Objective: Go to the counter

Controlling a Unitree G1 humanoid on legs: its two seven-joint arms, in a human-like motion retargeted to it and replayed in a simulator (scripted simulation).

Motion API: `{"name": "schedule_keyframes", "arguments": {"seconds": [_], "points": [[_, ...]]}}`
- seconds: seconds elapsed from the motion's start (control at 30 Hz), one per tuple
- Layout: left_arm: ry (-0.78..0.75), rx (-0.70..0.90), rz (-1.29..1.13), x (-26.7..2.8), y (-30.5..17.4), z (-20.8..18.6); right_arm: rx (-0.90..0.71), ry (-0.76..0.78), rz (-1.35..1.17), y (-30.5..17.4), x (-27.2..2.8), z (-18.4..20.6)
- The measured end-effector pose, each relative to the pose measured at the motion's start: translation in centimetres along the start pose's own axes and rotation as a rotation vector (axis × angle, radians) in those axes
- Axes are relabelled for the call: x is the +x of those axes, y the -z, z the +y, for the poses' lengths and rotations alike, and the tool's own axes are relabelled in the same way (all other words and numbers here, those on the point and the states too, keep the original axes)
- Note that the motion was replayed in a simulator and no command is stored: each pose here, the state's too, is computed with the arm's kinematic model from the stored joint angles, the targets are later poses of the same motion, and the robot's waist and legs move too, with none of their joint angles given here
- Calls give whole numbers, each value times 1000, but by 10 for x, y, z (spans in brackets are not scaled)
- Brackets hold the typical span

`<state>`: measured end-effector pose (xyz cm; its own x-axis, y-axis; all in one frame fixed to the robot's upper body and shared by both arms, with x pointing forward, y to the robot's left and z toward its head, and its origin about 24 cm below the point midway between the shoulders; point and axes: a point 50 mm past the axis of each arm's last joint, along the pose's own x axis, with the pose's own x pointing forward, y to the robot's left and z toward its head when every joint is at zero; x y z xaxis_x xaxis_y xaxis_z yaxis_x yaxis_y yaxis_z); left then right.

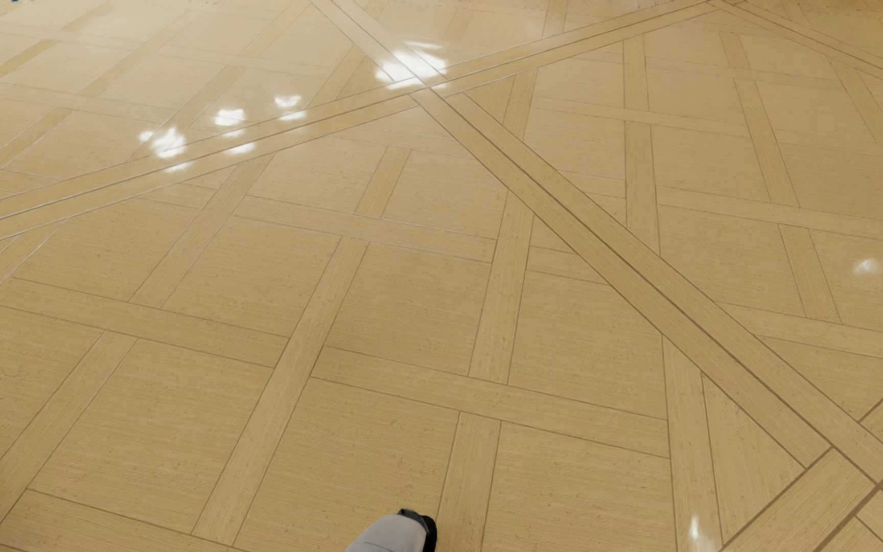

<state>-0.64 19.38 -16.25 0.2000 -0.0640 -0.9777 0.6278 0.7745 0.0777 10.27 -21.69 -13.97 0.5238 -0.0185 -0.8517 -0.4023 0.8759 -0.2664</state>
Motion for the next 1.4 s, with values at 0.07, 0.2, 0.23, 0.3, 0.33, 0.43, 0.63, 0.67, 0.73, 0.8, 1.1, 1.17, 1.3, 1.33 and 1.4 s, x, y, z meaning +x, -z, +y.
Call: {"name": "schedule_keyframes", "arguments": {"seconds": [0.07, 0.2, 0.23, 0.3, 0.33, 0.43, 0.63, 0.67, 0.73, 0.8, 1.1, 1.17, 1.3, 1.33, 1.4], "points": [[3, 17, 17, 1, 1, 1, 14, -37, 73, 20, -4, 16], [-76, -2, -83, 7, -33, 31, -28, -101, 144, 43, -14, 34], [-103, 3, -127, 7, -46, 42, -26, -106, 162, 50, -17, 36], [-158, 27, -224, 3, -74, 65, -23, -114, 191, 62, -25, 39], [-199, 12, -262, 1, -86, 79, -12, -109, 212, 68, -28, 39], [-281, -4, -343, -8, -111, 109, -13, -119, 268, 82, -33, 43], [-173, -81, -229, 5, -75, 62, -7, -130, 363, 101, -40, 48], [-136, -47, -205, 8, -70, 50, -21, -128, 331, 93, -35, 45], [-84, -25, -133, 10, -50, 32, -41, -113, 247, 71, -24, 37], [-61, -31, -57, 7, -26, 21, -35, -70, 137, 42, -14, 22], [-7, 20, 44, -1, 11, 5, 34, -27, 189, 59, -21, 16], [-48, 32, 6, 3, -4, 23, 0, -76, 233, 71, -26, 29], [-177, -20, -157, 2, -51, 68, 33, -61, 313, 98, -44, 29], [-196, -20, -181, 0, -58, 75, 37, -59, 336, 105, -48, 29], [-223, -64, -221, -2, -66, 81, 45, -53, 386, 119, -56, 28]]}}
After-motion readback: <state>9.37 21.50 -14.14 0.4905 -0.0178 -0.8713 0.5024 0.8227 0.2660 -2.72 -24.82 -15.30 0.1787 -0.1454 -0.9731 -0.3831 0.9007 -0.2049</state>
